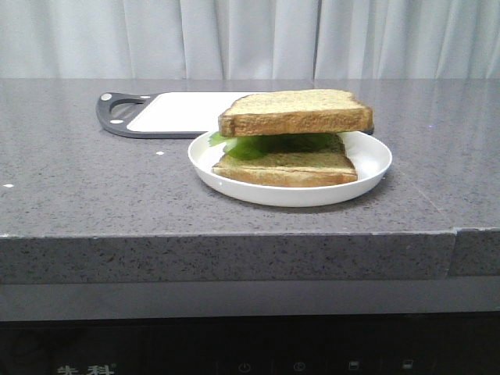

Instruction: Left arm grabs bread, right arm adds lettuce

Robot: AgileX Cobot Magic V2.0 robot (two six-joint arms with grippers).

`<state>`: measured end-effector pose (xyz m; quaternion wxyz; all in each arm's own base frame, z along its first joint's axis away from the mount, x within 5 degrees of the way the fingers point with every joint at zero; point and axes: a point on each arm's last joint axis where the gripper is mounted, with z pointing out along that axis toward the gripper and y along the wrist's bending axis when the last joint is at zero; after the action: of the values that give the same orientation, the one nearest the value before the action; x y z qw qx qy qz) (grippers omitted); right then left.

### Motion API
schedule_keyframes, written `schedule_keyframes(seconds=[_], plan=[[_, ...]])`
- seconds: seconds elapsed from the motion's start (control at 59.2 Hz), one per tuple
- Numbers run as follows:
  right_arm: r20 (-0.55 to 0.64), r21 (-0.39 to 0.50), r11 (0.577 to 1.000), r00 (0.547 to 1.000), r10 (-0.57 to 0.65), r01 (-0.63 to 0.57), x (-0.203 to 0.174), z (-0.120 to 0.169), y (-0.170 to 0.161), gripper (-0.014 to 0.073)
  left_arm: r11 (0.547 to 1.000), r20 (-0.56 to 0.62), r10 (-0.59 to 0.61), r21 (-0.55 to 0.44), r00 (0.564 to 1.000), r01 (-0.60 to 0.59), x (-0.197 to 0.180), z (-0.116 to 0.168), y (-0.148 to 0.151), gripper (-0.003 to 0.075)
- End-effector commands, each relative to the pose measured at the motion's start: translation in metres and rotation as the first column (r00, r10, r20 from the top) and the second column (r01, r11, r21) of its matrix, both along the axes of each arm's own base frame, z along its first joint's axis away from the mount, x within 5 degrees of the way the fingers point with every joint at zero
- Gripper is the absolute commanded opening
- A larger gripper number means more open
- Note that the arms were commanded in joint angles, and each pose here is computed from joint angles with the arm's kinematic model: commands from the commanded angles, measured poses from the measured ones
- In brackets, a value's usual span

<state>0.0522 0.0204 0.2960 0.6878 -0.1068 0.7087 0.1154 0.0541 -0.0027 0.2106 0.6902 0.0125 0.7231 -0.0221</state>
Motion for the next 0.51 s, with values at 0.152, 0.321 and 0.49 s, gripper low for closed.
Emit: schedule_keyframes(seconds=[0.152,0.321,0.49], plan=[[0.083,0.034,0.999,0.996,-0.024,0.021,0.0,0.015,-0.002,-0.0062,0.999,0.031,0.013,-0.035,0.999,-0.012,0.001,-0.01,0.001,-0.002],[0.083,0.034,0.999,0.996,-0.024,0.021,0.0,0.015,-0.002,-0.0062,0.999,0.025,0.013,-0.034,1.0,-0.012,0.001,-0.01,0.001,-0.002],[0.083,0.034,0.999,0.996,-0.024,0.021,0.0,0.015,-0.002,-0.0062,0.999,0.025,0.013,-0.034,1.0,-0.012,0.001,-0.01,0.001,-0.002]])
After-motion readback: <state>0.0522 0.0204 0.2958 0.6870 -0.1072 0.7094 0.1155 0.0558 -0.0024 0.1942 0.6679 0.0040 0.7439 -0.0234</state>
